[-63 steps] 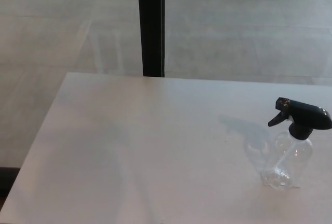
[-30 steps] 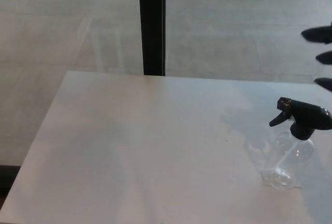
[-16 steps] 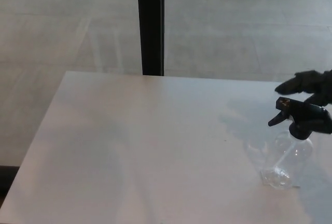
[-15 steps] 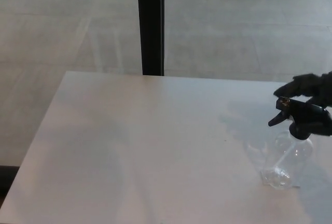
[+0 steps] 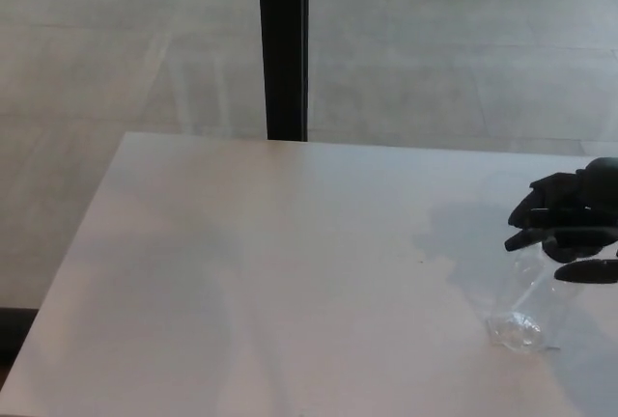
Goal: The robot uses its right hand to grab and lift the lid of the spray bottle kept in the middle of the desk and places the lid on the right side of the bottle
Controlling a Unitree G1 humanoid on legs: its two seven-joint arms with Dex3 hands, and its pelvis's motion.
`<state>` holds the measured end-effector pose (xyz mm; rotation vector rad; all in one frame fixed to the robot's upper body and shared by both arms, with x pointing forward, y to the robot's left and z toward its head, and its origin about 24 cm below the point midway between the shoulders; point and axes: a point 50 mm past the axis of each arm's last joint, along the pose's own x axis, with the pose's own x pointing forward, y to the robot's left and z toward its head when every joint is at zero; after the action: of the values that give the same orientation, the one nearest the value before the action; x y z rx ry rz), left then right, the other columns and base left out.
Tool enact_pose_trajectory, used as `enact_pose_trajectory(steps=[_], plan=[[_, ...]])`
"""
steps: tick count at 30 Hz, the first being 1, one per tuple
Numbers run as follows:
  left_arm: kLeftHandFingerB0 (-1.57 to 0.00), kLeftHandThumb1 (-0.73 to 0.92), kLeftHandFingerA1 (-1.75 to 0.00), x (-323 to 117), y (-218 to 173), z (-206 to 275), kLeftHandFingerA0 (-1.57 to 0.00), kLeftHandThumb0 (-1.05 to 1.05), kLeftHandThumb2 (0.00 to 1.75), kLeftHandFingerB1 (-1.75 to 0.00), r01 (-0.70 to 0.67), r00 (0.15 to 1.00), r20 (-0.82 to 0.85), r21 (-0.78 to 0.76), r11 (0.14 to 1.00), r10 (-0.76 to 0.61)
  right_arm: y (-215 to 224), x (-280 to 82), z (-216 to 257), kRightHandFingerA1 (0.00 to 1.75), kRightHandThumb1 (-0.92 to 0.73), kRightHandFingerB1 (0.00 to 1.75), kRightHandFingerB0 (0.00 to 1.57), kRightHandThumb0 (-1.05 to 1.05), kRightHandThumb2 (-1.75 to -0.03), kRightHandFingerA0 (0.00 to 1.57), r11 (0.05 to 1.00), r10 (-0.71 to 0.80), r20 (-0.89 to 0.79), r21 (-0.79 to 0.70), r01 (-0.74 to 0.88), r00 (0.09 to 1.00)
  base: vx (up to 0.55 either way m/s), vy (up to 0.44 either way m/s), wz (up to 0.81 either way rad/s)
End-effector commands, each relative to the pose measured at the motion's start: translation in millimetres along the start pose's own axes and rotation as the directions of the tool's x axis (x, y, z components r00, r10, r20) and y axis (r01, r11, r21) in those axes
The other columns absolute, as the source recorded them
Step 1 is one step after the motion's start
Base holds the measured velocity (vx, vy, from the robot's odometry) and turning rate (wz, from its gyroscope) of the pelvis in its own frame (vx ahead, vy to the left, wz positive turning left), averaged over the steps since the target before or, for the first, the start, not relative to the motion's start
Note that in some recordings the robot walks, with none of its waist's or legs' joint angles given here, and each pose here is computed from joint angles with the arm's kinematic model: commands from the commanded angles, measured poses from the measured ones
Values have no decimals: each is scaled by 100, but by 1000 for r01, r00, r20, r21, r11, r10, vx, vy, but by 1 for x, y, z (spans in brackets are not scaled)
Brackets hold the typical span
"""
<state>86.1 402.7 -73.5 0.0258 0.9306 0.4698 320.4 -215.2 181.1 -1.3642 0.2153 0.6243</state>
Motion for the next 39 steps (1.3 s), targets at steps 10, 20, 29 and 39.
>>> enact_pose_trajectory(steps=[10,20,29,39], plan=[[-33,65,-58,-4,7,1,-50,-83,107,-50,-11,999,31,32,999,10,6,1,4,139,-78,47,64,-35,-65,85,930,-350,44,-106,352,936,0,0,0],[-42,84,-48,-4,8,0,-57,-86,66,-39,-8,1000,27,13,1000,7,9,2,5,175,-67,123,78,-22,-87,88,831,-526,137,-127,542,839,0,0,0],[-40,86,-48,-5,10,1,-57,-87,67,-39,-10,1000,28,1,1000,10,-6,-3,4,175,-64,109,82,-25,-90,89,775,-606,148,-108,622,781,0,0,0],[-42,85,-49,-6,13,0,-56,-88,66,-39,-17,1000,25,-21,1000,17,-44,-26,-8,168,-54,93,94,-25,-101,96,711,-700,109,15,703,706,0,0,0]])
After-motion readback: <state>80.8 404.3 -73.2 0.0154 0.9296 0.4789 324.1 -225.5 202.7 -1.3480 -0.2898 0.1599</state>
